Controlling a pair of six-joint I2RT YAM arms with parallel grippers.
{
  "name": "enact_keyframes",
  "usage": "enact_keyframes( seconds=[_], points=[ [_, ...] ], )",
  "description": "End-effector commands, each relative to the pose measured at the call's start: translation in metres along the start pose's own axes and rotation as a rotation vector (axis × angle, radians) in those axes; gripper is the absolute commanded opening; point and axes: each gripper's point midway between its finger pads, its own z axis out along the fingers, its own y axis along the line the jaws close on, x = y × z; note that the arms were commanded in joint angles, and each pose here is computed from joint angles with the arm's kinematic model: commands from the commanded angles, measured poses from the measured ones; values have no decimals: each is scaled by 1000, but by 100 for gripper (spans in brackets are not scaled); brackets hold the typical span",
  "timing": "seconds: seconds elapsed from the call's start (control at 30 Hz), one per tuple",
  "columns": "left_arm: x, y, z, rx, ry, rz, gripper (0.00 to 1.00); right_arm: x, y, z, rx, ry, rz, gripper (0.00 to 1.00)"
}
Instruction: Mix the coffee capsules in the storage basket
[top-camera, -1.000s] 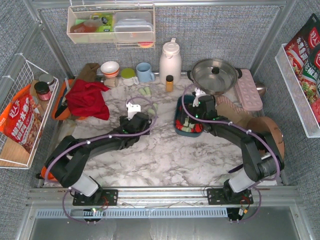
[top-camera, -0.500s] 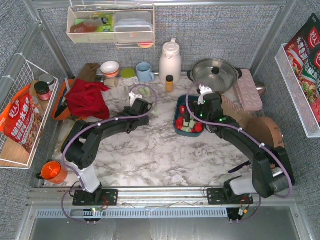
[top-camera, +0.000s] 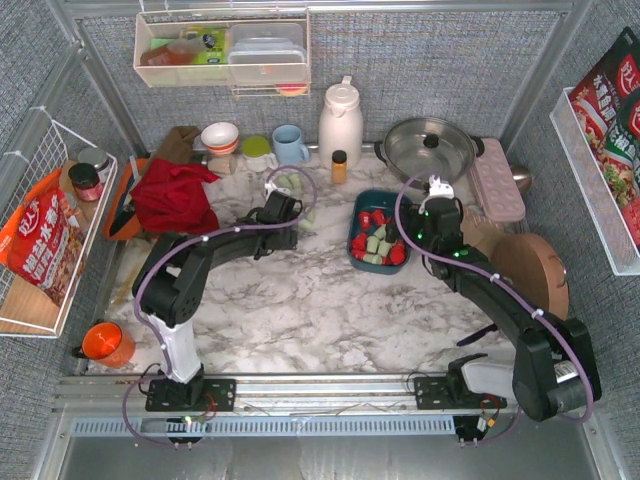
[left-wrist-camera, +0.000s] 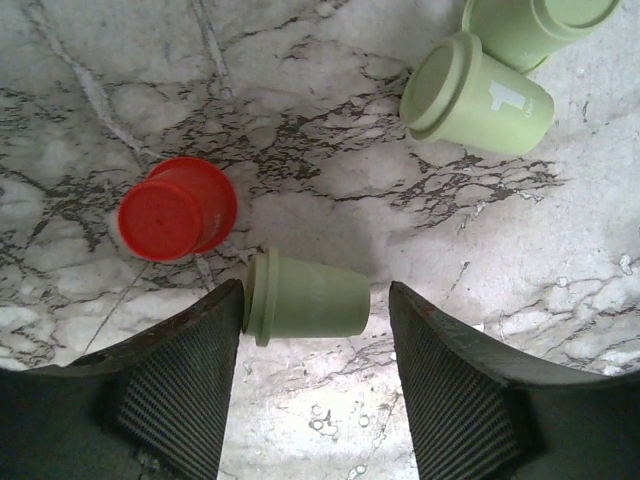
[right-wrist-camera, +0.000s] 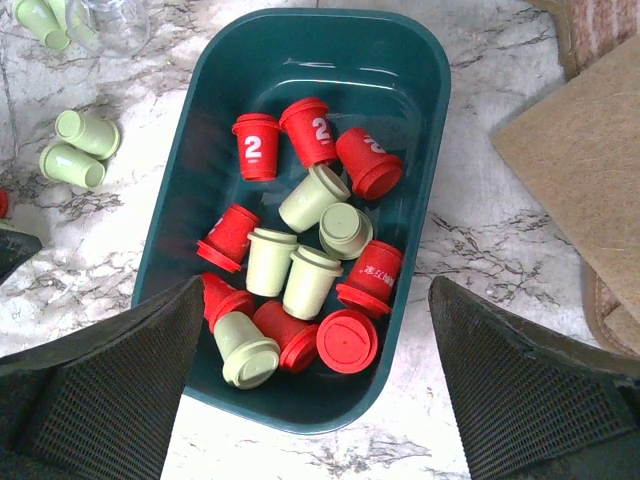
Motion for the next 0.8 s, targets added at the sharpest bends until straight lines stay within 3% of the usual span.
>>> enact_keyframes(
  seconds=[0.0, 0.23, 0.4, 0.6, 0.77],
  points=[
    [10, 2, 6, -6, 55, 55, 65, -10, 5, 0, -22, -35, 5, 98],
    [21, 2, 12, -10, 115, 81, 46, -10, 11, 0, -60, -28, -13, 89],
    [14, -4, -2, 43, 82, 74, 37, -8, 17, 1, -94, -7, -27, 82],
    [-16, -28, -47, 244, -94, 68, 28, -5, 37, -4, -183, 47, -23, 76],
    [-30, -62, -98, 507, -287, 143, 27, 4, 67, -21, -309, 125, -38, 71]
  ],
)
